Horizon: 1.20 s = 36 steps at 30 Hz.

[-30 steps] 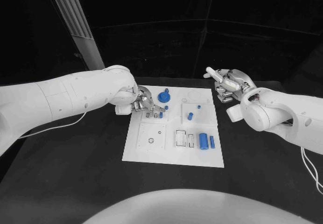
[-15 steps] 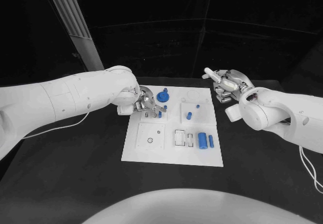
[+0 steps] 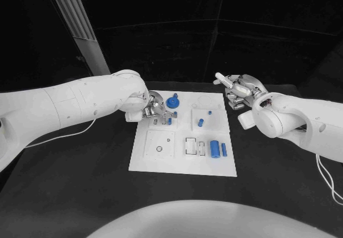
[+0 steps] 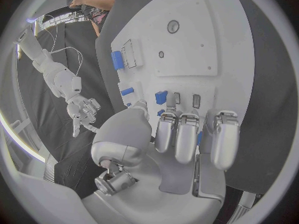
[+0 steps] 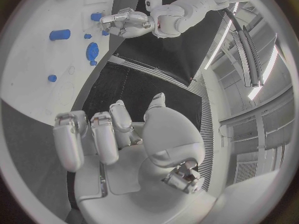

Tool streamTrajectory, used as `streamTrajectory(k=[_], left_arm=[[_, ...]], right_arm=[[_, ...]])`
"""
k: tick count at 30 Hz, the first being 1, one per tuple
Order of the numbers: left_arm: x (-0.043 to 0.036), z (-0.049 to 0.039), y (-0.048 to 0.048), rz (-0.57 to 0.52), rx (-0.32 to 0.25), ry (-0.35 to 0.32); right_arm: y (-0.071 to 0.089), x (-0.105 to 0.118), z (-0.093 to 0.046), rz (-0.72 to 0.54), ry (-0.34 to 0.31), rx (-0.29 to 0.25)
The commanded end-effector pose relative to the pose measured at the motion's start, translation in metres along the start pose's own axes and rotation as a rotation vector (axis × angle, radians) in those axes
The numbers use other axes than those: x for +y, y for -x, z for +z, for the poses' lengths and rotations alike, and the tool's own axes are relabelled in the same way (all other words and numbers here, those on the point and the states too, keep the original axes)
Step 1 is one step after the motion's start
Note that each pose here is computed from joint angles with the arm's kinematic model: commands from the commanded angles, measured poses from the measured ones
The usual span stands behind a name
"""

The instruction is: Assemble the parts on the task board

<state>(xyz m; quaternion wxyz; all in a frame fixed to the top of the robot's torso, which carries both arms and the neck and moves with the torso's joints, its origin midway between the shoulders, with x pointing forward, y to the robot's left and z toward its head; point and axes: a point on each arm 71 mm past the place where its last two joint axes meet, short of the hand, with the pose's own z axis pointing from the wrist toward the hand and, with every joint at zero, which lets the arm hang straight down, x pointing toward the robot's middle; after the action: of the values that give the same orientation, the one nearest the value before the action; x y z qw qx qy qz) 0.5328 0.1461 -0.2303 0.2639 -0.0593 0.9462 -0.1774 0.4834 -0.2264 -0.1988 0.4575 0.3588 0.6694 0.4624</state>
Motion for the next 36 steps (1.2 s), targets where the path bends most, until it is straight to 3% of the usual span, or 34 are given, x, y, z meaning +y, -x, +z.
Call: streamTrajectory(k=[1, 11, 36], left_arm=[[-0.0019, -0.0001, 0.0014, 0.003, -0.005, -0.017], [-0.0065, 0.0029, -0.0011, 0.013, 0.011, -0.015], [-0.0082, 0.0073, -0.0025, 0.022, 0.031, -0.001]], right_arm=[[-0.0006, 0.0005, -0.0002, -0.002, -0.004, 0.008], [-0.0024, 0.0007, 0.0000, -0.001, -0.007, 0.014], [-0.0056, 0.0009, 0.0013, 0.000, -0.017, 0.021]])
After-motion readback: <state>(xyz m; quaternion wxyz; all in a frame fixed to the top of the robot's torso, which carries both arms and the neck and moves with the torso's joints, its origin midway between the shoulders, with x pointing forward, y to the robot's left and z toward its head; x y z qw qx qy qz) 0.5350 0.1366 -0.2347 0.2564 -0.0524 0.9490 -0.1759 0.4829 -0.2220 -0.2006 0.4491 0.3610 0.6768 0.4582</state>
